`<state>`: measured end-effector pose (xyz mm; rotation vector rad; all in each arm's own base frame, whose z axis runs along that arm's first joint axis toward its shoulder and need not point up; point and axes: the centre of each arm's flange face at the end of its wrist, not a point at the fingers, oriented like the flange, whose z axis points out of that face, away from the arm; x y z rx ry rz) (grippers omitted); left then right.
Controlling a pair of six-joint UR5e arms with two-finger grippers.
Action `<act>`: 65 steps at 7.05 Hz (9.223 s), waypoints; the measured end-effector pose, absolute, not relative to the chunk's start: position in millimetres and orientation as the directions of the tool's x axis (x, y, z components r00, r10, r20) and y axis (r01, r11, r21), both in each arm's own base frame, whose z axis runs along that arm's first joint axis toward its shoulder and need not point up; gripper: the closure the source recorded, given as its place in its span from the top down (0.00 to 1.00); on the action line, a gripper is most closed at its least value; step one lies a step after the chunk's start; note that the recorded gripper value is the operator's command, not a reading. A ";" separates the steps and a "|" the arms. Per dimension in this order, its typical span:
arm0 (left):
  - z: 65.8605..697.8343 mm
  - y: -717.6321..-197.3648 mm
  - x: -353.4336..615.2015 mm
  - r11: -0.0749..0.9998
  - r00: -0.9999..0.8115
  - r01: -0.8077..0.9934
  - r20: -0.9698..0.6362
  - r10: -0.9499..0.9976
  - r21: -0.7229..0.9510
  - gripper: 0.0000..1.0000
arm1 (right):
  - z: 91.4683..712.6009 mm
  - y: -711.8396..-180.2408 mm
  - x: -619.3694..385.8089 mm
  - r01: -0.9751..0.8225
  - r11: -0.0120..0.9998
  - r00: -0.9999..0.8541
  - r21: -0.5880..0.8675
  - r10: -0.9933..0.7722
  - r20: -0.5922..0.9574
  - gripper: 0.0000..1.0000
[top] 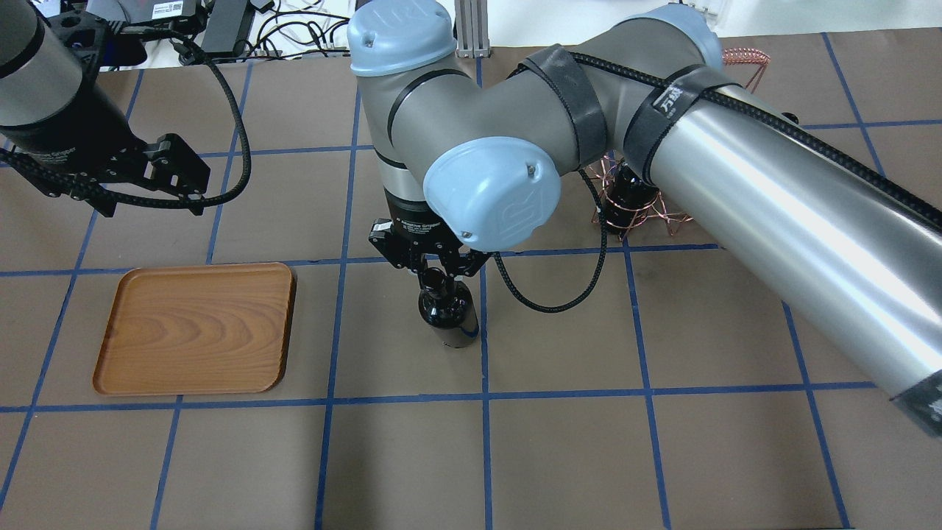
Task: Take wine from basket and place on tray
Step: 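Carry the bottle toward the table center and lower it upright, then release and raise the right gripper while the left arm reaches toward the bottle, then lower the left gripper onto the standing bottle's neck and close it, then lift the bottle with the left gripper and carry it toward the tray, then lower the bottle onto the wooden tray with the left gripper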
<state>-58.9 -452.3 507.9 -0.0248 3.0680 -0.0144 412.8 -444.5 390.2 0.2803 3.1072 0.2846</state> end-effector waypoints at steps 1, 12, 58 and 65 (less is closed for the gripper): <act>507.6 -452.4 -58.9 1.000 -0.997 -0.016 -0.073 -0.017 -0.009 1.00 | 390.1 -444.8 412.7 0.175 0.969 -0.984 0.177 0.177 0.007 0.58; 504.7 -439.4 -162.1 0.999 -1.000 -0.006 0.022 -0.005 -0.045 1.00 | 510.9 -497.2 220.9 -0.077 0.995 -0.997 -0.067 -0.074 0.034 1.00; 429.9 -505.2 27.3 0.988 -0.987 0.141 -0.066 0.145 0.071 0.00 | 549.5 -481.9 174.1 -0.126 0.983 -0.992 -0.131 -0.126 0.011 1.00; 392.1 -485.7 92.2 0.990 -0.994 0.101 -0.022 0.103 0.093 0.00 | 555.2 -473.4 172.4 -0.134 0.981 -0.991 -0.141 -0.133 0.017 1.00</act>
